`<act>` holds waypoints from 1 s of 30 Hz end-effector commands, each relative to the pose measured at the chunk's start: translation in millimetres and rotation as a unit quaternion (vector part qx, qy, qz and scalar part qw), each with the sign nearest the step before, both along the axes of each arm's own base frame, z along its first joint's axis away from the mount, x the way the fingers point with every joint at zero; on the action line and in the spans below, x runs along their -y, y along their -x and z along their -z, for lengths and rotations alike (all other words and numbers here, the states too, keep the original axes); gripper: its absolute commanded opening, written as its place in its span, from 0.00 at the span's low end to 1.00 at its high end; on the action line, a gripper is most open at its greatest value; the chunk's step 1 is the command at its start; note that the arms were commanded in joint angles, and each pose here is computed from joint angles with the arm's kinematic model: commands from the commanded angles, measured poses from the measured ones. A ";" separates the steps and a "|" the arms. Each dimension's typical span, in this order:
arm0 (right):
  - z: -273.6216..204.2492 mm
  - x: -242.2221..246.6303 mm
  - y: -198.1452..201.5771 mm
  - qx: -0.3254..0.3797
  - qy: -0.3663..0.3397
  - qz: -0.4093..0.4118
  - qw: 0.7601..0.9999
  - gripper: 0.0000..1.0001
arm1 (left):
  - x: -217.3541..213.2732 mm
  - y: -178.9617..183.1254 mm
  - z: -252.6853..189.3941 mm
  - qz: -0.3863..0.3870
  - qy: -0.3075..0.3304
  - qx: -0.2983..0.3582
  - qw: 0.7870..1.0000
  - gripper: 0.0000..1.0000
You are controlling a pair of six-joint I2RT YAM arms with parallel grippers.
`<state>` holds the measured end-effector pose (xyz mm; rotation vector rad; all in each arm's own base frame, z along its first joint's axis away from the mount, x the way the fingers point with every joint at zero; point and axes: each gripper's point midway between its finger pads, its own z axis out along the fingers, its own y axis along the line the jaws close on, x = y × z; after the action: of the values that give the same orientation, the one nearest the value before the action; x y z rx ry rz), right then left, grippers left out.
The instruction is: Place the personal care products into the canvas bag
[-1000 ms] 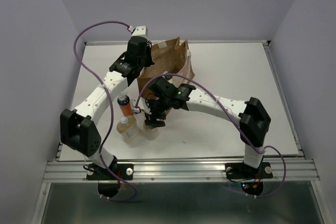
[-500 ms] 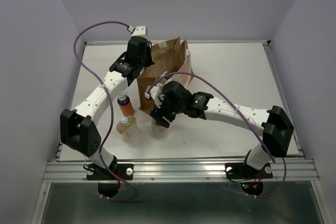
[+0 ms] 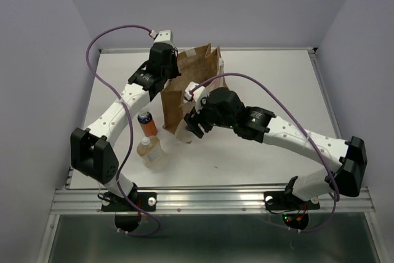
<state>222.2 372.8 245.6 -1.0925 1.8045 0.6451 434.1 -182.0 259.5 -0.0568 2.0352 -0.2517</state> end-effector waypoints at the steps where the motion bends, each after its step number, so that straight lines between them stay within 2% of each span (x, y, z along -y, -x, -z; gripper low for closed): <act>1: -161.6 4.9 -4.6 0.112 -0.176 0.019 0.978 0.01 | 0.9 1.6 -11.3 0.001 0.006 0.010 1.000 0.00; 2: -182.4 9.7 -4.9 0.128 -0.191 0.025 0.973 0.01 | 1.5 1.7 -10.9 0.002 0.007 0.010 1.000 0.00; 14: -290.7 41.7 -37.6 0.237 -0.218 0.127 0.938 0.01 | 1.9 2.2 -12.5 0.006 0.006 0.012 1.000 0.00; 21: -289.5 50.0 -86.4 0.255 -0.190 0.203 0.926 0.01 | 2.8 0.7 -12.7 0.007 0.006 0.013 1.000 0.00; 30: -249.8 74.4 -171.1 0.225 -0.157 0.283 0.919 0.01 | 2.1 2.5 -16.4 0.009 0.005 0.018 1.000 0.00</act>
<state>356.3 333.1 426.1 -0.6487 1.6034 0.3047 440.2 -171.8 252.6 -0.0758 2.0442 -0.2119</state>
